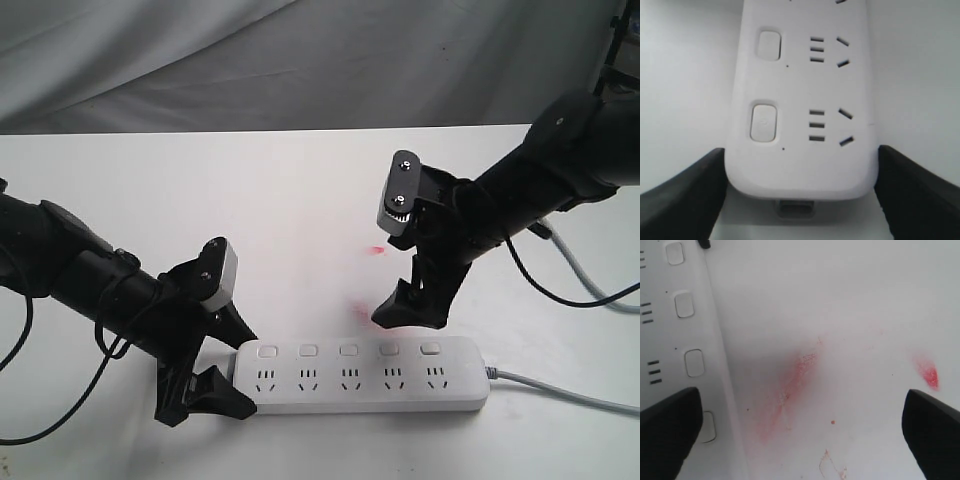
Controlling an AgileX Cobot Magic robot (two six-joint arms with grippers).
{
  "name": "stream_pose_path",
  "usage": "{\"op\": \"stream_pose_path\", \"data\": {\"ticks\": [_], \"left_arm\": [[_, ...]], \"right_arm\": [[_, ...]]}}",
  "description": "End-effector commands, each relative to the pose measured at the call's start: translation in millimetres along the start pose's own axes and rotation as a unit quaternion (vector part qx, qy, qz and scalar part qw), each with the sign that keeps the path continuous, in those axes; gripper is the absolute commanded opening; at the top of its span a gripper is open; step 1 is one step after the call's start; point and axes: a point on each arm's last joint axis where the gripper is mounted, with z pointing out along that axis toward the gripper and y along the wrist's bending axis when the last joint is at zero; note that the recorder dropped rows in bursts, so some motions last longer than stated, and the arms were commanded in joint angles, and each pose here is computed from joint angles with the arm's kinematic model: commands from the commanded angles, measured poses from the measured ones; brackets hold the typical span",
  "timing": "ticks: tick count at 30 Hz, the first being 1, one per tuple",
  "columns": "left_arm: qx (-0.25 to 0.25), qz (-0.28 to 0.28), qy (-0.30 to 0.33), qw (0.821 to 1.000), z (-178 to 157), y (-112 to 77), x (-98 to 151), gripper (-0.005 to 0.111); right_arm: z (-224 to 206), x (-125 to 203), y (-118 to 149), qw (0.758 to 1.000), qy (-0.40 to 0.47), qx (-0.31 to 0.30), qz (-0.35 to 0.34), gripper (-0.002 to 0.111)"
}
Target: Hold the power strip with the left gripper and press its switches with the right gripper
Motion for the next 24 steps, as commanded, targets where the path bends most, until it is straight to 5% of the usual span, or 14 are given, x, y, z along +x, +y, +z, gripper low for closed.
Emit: {"op": "stream_pose_path", "data": {"ticks": [1, 24], "left_arm": [[-0.002, 0.002, -0.002, 1.0, 1, 0.2, -2, 0.056], [-0.002, 0.002, -0.002, 1.0, 1, 0.2, -2, 0.056]], "right_arm": [[2, 4, -1, 1.0, -0.001, 0.0, 0.005, 0.103], [26, 17, 0, 0.999, 0.019, -0.031, 0.021, 0.103]]}}
